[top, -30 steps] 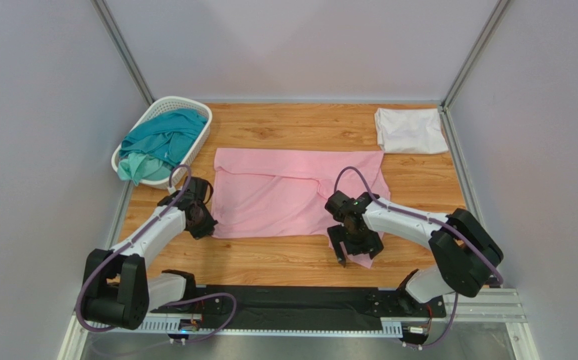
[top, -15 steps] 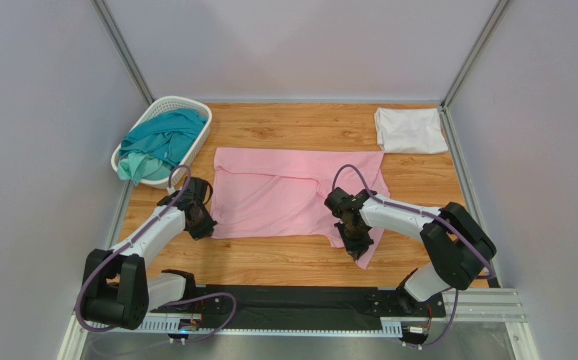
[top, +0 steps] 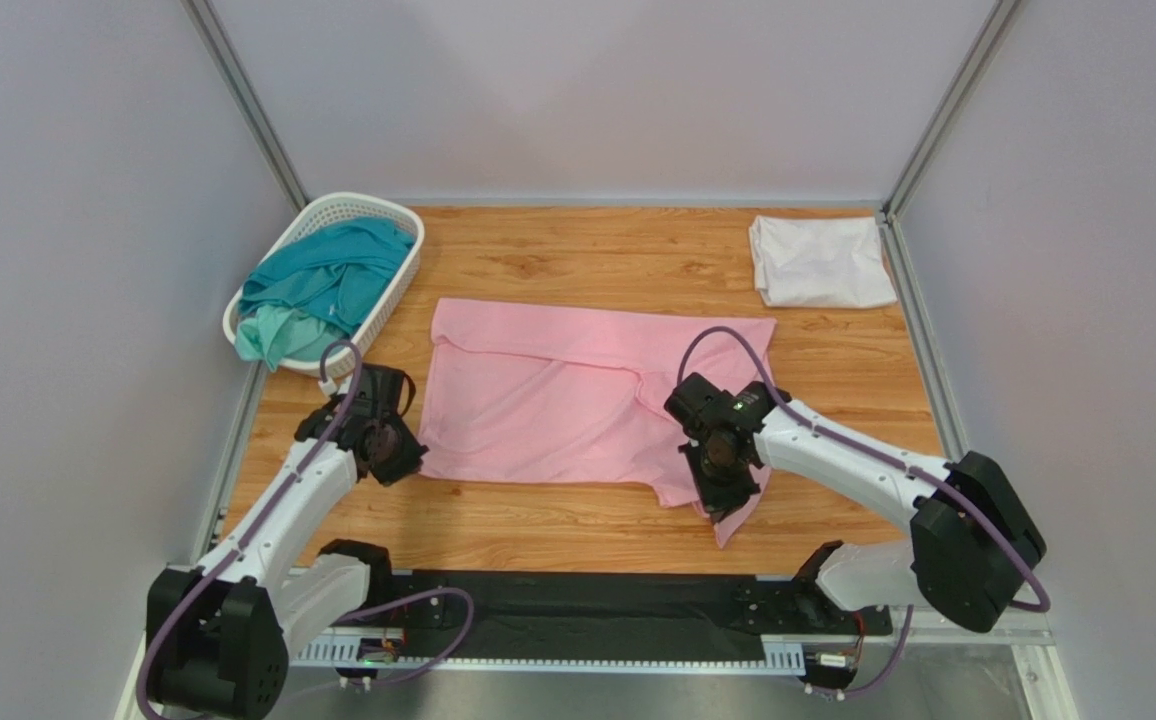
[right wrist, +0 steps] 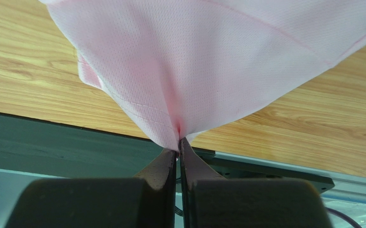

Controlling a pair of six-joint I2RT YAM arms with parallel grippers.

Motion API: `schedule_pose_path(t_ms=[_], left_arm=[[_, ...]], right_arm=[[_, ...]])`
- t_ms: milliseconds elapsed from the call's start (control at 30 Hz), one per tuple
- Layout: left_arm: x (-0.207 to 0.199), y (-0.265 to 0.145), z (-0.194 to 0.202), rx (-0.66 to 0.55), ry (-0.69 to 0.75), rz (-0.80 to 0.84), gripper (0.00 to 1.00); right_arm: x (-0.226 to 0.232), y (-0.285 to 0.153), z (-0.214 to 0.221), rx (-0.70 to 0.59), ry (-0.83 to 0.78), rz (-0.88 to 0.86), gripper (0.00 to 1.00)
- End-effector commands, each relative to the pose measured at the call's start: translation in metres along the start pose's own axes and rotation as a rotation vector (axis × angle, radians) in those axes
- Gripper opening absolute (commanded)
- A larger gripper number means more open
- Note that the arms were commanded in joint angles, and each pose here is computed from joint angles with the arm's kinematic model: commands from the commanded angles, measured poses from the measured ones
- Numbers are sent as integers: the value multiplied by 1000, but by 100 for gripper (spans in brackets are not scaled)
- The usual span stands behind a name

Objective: Fold and stack the t-shirts
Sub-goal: Fold the tshirt

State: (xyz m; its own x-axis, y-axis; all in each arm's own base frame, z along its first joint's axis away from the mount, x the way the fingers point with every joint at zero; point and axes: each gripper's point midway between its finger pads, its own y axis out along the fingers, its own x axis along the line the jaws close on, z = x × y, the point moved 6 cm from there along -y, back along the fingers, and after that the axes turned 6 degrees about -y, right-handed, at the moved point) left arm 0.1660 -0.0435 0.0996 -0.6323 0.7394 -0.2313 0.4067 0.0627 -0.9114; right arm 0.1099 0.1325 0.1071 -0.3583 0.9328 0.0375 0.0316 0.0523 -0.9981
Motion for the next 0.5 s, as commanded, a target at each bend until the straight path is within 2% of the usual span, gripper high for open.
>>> schedule_pose_path(t_ms=[0, 267, 467], left_arm=[[-9, -9, -8, -12, -24, 29, 0], [-34, -18, -34, -63, -9, 59, 0], [-54, -17, -50, -70, 13, 67, 0]], right_arm=[[-5, -23, -25, -104, 24, 43, 0], [-19, -52, -73, -242, 17, 109, 0], [-34, -69, -103, -282, 30, 161, 0]])
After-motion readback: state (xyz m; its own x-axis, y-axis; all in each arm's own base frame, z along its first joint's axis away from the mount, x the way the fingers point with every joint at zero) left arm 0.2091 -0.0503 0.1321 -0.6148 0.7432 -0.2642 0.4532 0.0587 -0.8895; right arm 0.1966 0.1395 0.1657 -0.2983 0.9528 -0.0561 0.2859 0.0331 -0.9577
